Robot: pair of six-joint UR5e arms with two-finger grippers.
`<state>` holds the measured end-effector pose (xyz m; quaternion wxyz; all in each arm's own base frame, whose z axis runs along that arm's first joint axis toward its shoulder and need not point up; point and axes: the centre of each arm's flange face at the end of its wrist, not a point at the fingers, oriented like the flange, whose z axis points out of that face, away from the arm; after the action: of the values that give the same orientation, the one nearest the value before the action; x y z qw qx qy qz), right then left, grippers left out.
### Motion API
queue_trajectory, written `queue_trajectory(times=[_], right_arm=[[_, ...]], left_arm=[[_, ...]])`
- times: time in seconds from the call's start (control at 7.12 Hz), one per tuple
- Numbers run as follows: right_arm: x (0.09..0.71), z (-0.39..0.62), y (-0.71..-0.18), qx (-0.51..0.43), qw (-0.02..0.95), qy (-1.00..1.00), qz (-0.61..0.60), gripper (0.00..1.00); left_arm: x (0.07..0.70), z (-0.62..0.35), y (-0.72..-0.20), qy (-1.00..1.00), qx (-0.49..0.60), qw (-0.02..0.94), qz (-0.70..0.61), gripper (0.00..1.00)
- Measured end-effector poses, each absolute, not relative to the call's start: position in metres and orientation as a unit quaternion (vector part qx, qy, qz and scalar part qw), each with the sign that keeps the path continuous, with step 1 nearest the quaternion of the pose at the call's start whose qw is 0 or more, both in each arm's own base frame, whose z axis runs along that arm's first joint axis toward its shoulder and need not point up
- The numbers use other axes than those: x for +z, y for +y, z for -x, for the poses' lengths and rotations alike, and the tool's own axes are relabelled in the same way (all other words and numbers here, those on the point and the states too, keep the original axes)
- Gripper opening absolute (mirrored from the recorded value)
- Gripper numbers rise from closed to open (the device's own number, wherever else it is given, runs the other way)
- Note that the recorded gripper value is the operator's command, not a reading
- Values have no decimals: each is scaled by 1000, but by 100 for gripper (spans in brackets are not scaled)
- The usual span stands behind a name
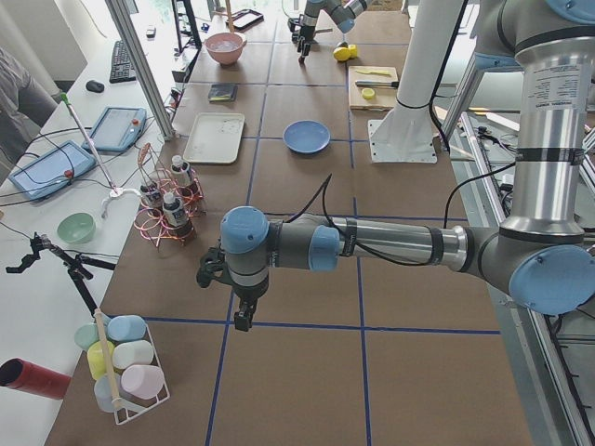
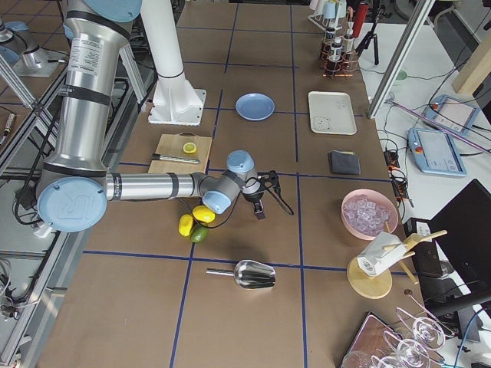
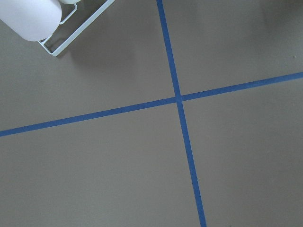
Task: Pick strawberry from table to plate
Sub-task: 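Close the right gripper on the strawberry and lift it, then carry the strawberry with the right gripper over the blue plate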
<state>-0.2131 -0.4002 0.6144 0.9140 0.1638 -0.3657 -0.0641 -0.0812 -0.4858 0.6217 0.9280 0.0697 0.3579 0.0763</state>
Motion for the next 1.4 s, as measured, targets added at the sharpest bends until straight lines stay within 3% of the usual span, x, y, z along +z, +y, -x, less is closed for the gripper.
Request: queue_trajectory(times=[0.28,0.84,1.12,1.4], right_arm=[[623,216,-399,-66,917,-360,-157,0],[589,220,-402,-69,906,-379,-178,0],[509,249,-431,-30,896,-407,-176,0],[385,333,-466,17,891,-431,-141,0]], left_arm=[[622,81,-486,358,77,928,-70,100],[621,81,-486,358,78,928,-72,100],[620,81,-486,357,79,928,-73,100],[619,81,-487,358,80,927,-75,100]])
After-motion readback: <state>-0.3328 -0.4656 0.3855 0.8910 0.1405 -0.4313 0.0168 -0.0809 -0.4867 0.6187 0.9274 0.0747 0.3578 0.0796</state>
